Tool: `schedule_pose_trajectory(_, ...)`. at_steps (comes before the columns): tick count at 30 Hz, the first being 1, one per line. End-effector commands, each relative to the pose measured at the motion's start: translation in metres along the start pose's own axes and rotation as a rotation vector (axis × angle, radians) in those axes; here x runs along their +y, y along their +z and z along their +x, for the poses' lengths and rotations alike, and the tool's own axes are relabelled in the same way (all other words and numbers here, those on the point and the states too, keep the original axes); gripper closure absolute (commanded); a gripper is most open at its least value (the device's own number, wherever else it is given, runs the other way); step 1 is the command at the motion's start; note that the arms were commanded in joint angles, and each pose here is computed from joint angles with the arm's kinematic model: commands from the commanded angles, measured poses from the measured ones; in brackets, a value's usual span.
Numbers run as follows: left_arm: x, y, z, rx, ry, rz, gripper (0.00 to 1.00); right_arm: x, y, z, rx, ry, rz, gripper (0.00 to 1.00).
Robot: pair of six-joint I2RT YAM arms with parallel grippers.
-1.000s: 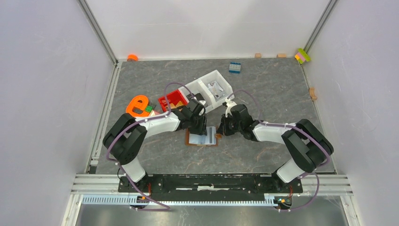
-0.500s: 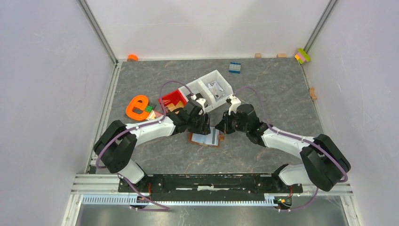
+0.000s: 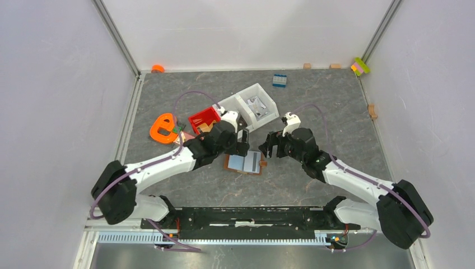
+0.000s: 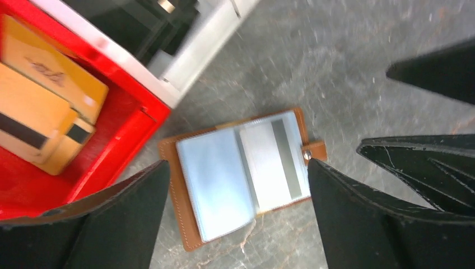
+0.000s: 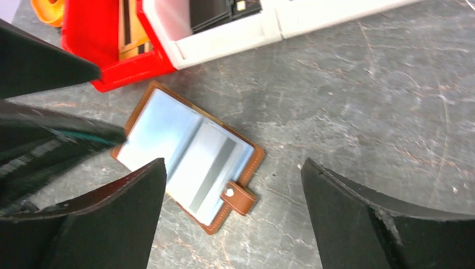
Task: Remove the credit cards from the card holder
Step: Remove the credit card from the card holder.
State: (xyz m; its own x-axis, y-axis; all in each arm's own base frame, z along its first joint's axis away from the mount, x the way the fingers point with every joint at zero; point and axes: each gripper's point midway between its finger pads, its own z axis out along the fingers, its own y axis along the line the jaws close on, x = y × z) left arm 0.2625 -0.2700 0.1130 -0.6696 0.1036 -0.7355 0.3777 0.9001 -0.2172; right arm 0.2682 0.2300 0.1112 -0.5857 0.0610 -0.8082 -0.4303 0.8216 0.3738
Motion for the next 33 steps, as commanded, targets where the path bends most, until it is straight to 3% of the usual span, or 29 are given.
schedule_pose_trajectory(1,0.023,-0.004,-0.021,-0.184,-0.071,-0.109,0.0,-0.018,-0.004,0.011,-0.038,0.017,0.069,0.04)
schedule_pose_trajectory(3,0.026,0.001,-0.013,-0.178,-0.077,-0.111,0.0,-0.02,0.0,0.022,-0.007,0.018,0.064,0.07)
schedule_pose_trajectory(9,0.048,0.011,0.032,0.027,0.102,-0.194,0.04,-0.031,0.008,0.033,0.043,-0.006,0.113,0.35)
schedule_pose_trajectory(12,0.024,0.021,0.046,0.073,0.124,-0.046,0.11,-0.033,0.013,0.044,0.107,-0.021,0.118,0.44)
schedule_pose_trajectory(22,0.014,0.033,0.059,0.165,0.159,0.0,0.14,-0.009,0.024,0.074,0.265,-0.019,-0.021,0.45)
schedule_pose_trajectory(28,0.005,0.039,0.067,0.209,0.162,0.044,0.23,-0.001,0.026,0.088,0.306,-0.008,-0.045,0.64)
schedule_pose_trajectory(30,0.002,0.039,0.069,0.216,0.161,0.063,0.23,0.001,0.027,0.089,0.309,-0.003,-0.056,0.65)
schedule_pose_trajectory(33,-0.004,0.037,0.069,0.217,0.161,0.099,0.26,0.006,0.029,0.092,0.314,0.009,-0.083,0.78)
